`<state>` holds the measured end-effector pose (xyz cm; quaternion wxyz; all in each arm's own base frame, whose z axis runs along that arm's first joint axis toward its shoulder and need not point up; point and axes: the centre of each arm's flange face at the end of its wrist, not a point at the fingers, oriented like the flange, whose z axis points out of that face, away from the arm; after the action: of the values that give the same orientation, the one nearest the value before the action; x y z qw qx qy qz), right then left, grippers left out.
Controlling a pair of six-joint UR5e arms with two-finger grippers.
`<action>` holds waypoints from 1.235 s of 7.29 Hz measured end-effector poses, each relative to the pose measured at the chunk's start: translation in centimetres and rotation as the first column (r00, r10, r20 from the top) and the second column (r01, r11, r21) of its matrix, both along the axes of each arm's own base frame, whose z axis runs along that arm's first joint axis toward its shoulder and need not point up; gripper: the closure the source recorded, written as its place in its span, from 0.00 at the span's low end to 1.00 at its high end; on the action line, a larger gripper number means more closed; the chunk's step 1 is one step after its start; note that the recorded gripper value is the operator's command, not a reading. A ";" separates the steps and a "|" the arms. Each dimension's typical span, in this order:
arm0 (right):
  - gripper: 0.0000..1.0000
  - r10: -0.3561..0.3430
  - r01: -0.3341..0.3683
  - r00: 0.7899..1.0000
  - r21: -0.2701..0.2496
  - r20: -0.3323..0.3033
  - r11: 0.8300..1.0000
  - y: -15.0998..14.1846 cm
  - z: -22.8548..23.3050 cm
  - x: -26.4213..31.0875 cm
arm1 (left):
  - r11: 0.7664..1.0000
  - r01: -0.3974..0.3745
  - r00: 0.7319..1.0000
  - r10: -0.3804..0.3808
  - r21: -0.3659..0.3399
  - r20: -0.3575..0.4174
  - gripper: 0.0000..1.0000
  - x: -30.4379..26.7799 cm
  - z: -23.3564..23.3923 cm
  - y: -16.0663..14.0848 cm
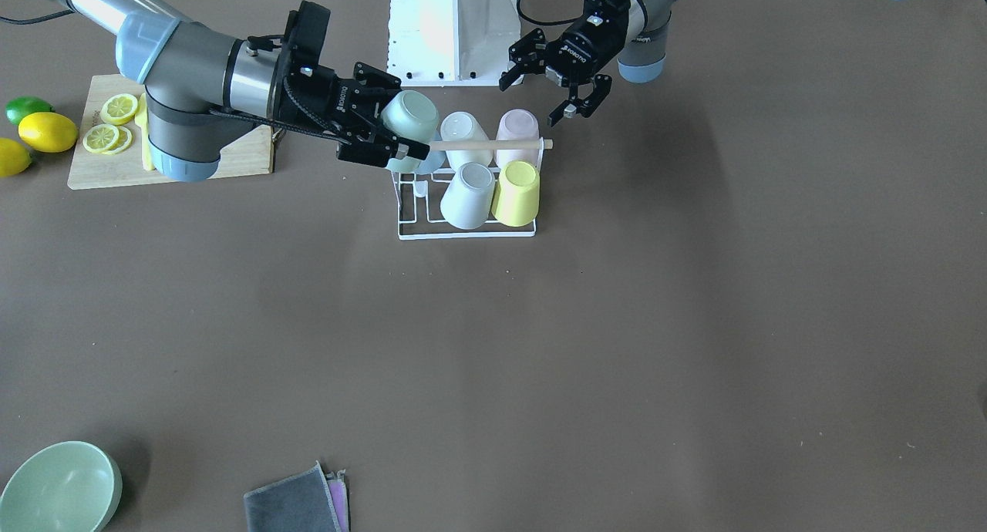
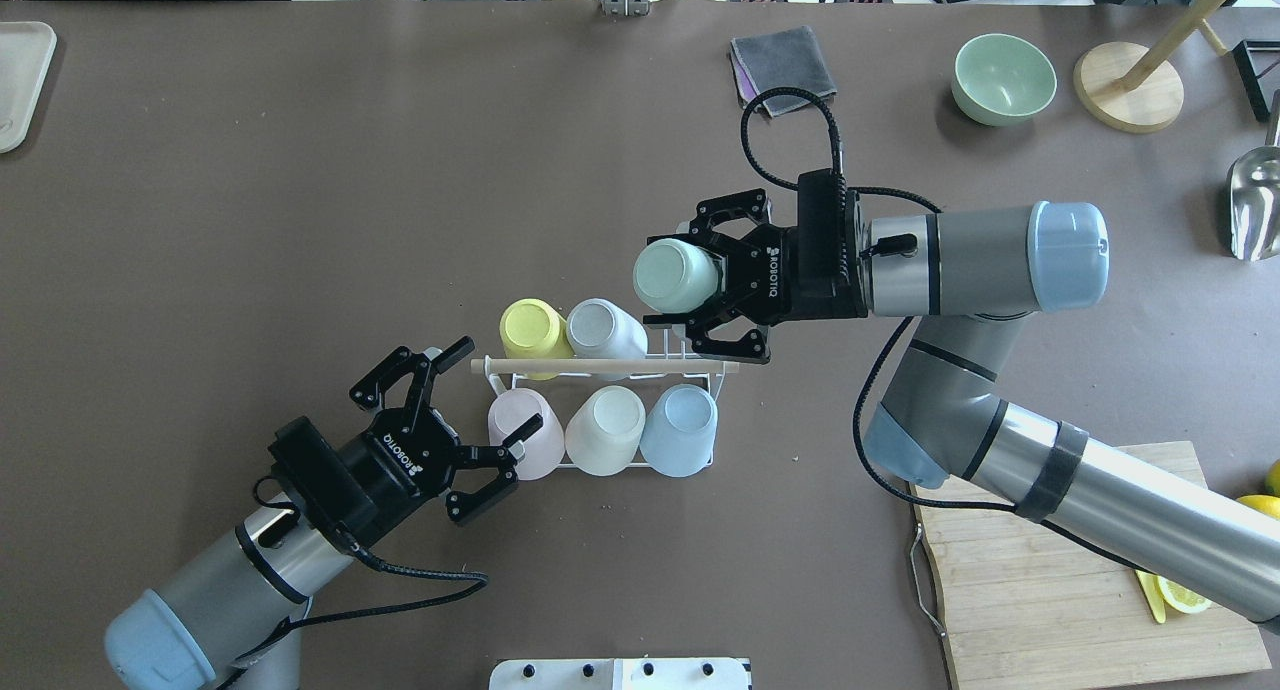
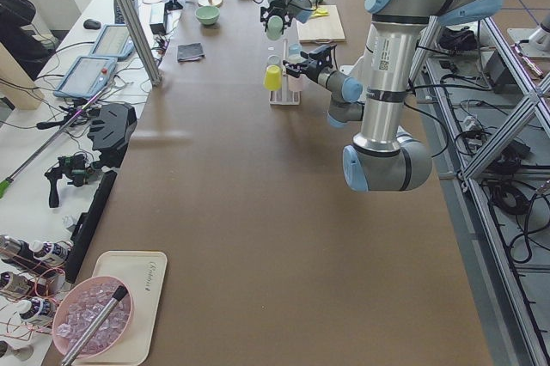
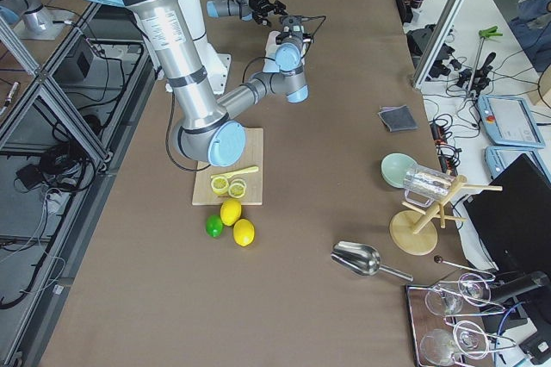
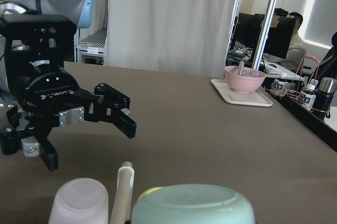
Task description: Place cup on cup holder
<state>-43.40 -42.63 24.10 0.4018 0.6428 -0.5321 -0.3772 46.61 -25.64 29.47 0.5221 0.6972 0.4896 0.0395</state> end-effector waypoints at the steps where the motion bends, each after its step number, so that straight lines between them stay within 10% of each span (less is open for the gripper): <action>1: 1.00 0.000 0.000 1.000 -0.003 -0.005 1.000 -0.6 -0.2 -0.9 | 1.000 0.013 1.000 -0.013 0.002 -0.015 0.02 -0.7 -0.4 -0.6; 4: 1.00 -0.008 0.008 1.000 -0.012 -0.022 1.000 -1.2 0.3 -2.5 | 0.994 0.108 0.993 -0.107 0.012 -0.045 0.02 -5.3 -3.7 -4.7; 9: 1.00 -0.028 0.027 0.999 -0.018 -0.032 0.999 -0.6 1.6 -4.1 | 0.998 0.048 0.985 -0.054 0.040 0.165 0.02 -15.7 -6.5 -18.1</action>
<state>-47.49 -43.22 25.73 0.4106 0.6258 -0.5375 -0.3884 30.89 -43.75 23.01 0.5495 0.7130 0.4255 0.0926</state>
